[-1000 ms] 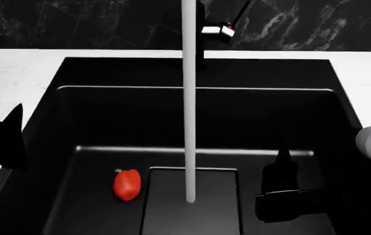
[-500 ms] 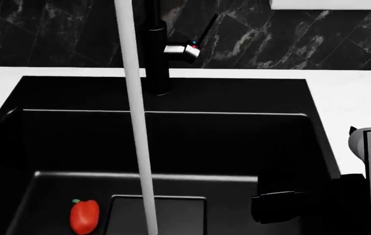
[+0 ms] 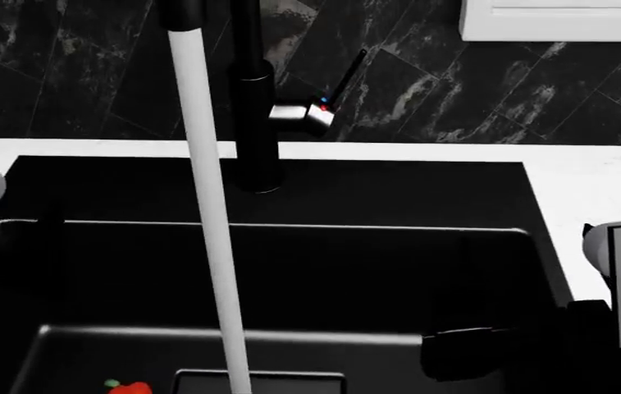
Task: Pick the eggplants and mangos from the sink and place them in one bowl. Place the bell pepper in the other bowl. Then turn off the sink faucet.
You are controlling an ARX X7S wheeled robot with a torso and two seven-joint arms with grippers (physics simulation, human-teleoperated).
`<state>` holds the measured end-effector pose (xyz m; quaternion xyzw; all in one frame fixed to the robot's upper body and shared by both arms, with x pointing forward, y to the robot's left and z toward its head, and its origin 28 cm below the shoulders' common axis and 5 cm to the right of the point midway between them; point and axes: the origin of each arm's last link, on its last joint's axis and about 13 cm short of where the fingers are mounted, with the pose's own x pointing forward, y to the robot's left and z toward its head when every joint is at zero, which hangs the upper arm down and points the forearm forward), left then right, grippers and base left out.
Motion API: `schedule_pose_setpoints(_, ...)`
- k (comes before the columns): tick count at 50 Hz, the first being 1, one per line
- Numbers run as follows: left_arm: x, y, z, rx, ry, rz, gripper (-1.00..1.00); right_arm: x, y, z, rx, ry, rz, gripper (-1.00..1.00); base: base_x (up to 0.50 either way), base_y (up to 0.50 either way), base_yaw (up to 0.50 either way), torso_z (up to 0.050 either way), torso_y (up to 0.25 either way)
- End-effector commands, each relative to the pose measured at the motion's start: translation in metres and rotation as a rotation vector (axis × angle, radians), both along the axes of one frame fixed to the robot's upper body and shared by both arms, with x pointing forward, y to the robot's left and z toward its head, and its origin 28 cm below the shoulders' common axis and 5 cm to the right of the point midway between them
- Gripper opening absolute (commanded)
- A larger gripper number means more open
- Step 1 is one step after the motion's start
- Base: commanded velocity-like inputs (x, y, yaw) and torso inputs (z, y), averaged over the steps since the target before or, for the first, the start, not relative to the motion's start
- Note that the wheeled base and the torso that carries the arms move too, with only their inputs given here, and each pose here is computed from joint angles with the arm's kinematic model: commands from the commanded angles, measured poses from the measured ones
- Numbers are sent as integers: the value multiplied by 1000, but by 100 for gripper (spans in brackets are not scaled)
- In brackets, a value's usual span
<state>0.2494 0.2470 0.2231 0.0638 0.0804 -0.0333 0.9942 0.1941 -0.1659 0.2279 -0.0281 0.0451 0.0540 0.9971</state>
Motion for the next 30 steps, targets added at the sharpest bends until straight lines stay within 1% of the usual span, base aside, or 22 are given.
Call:
schedule_pose_setpoints(1,8,-20,7,-23,127,-95,100,0,0,-5,24,18,-3,100,0,0,0,0,0)
schedule_pose_setpoints(2,10,-22,7,-23,113,-101,100,-1,0,-5,25,17,-3,100,0,0,0,0,0)
schedule_pose_setpoints(3,9,-25,4,-5,141,-154,100,-1,0,-5,26,19,-5,100,0,0,0,0,0)
schedule_pose_setpoints(6,16,-30,-2,-25,226,-130,100,-1,-1,-6,32,29,-9,100,0,0,0,0,0)
schedule_pose_setpoints(8,23,-32,-3,-30,255,-138,100,-1,-1,-6,33,32,-9,100,0,0,0,0,0)
schedule_pose_setpoints(9,25,-35,-4,-69,327,-170,100,-1,-1,-6,34,34,-10,100,0,0,0,0,0)
schedule_pose_setpoints(10,27,-35,-5,-63,343,-166,100,-1,-1,-6,34,37,-10,100,0,0,0,0,0)
schedule_pose_setpoints(11,31,-36,-6,-92,380,-160,100,-1,-1,-7,34,39,-10,100,0,0,0,0,0)
schedule_pose_setpoints(12,33,-37,-7,-96,393,-169,100,-1,-1,-7,34,40,-10,100,0,0,0,0,0)
schedule_pose_setpoints(13,37,-39,-11,-123,424,-152,100,0,0,-7,36,45,-9,100,0,0,0,0,0)
schedule_pose_setpoints(15,40,-43,-18,-128,463,-154,100,0,0,-8,37,50,-8,100,0,0,0,0,0)
schedule_pose_setpoints(16,43,-44,-21,-117,455,-161,100,0,0,-9,38,52,-7,100,0,0,0,0,0)
schedule_pose_setpoints(17,52,-44,-26,-111,480,-143,100,2,0,-9,39,54,-6,100,0,0,0,0,0)
schedule_pose_setpoints(19,62,-43,-31,-116,515,-128,100,3,1,-7,37,54,-5,100,0,0,0,0,0)
schedule_pose_setpoints(20,66,-44,-38,-117,549,-119,100,3,1,-7,35,56,-3,100,0,0,0,0,0)
schedule_pose_setpoints(24,73,-45,-55,-120,601,-96,100,3,1,-10,38,64,-4,100,0,0,0,0,0)
schedule_pose_setpoints(25,74,-47,-60,-124,612,-93,100,4,1,-11,39,69,-1,100,0,0,0,0,0)
schedule_pose_setpoints(30,79,-45,-76,-137,658,-70,100,4,2,-12,39,76,3,100,0,0,0,0,0)
